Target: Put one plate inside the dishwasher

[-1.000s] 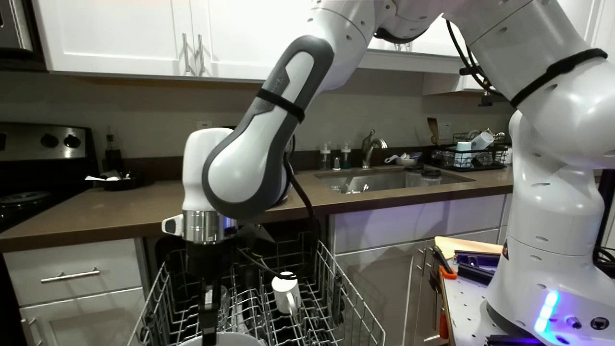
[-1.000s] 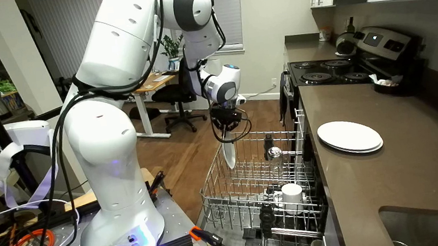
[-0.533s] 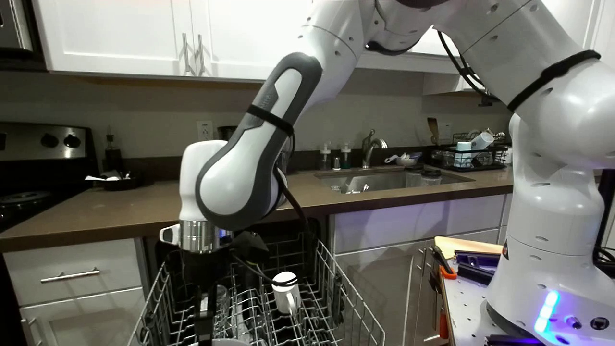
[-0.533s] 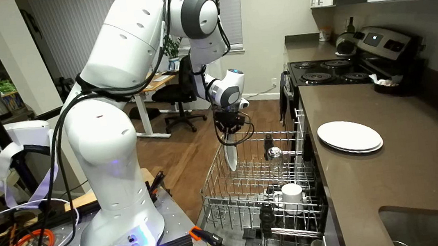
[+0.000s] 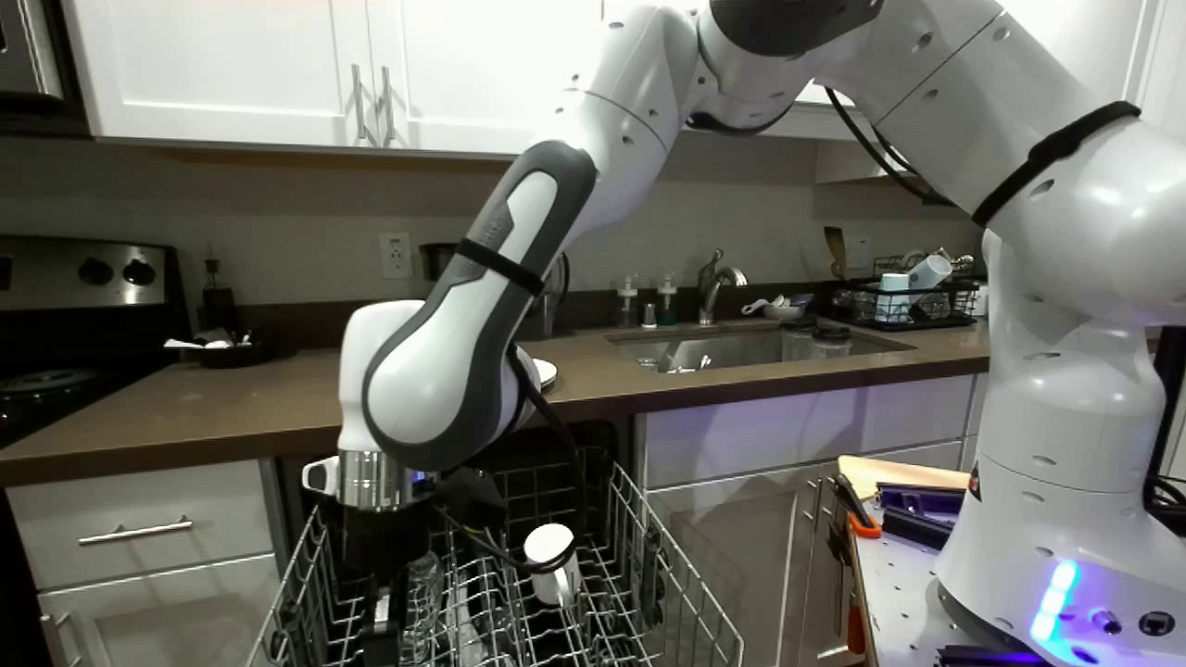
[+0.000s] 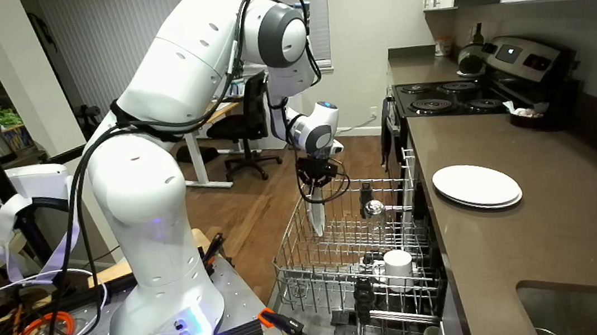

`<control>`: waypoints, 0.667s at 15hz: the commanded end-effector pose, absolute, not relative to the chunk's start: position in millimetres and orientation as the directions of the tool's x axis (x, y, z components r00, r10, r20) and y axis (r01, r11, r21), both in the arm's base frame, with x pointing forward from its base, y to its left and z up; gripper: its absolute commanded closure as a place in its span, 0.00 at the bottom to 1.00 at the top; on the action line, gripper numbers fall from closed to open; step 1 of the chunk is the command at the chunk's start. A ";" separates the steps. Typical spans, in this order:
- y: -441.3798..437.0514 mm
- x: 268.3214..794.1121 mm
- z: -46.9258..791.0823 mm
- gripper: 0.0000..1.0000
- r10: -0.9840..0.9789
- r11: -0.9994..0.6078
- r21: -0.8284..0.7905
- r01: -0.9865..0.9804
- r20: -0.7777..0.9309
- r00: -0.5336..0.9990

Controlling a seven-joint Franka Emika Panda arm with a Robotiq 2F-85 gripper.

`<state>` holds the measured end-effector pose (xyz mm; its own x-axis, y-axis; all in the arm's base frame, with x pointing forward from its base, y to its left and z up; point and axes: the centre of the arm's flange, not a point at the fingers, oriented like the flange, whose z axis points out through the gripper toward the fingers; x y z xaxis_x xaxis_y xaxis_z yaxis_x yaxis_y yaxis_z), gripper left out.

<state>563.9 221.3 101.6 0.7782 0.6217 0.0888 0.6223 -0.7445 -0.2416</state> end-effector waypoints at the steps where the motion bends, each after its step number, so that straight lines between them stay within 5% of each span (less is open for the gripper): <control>1: 219.8 567.0 92.6 0.99 0.635 -0.728 -0.277 0.628 0.076 0.769; 10: 217.2 569.3 74.5 0.99 0.633 -0.723 -0.313 0.615 0.055 0.772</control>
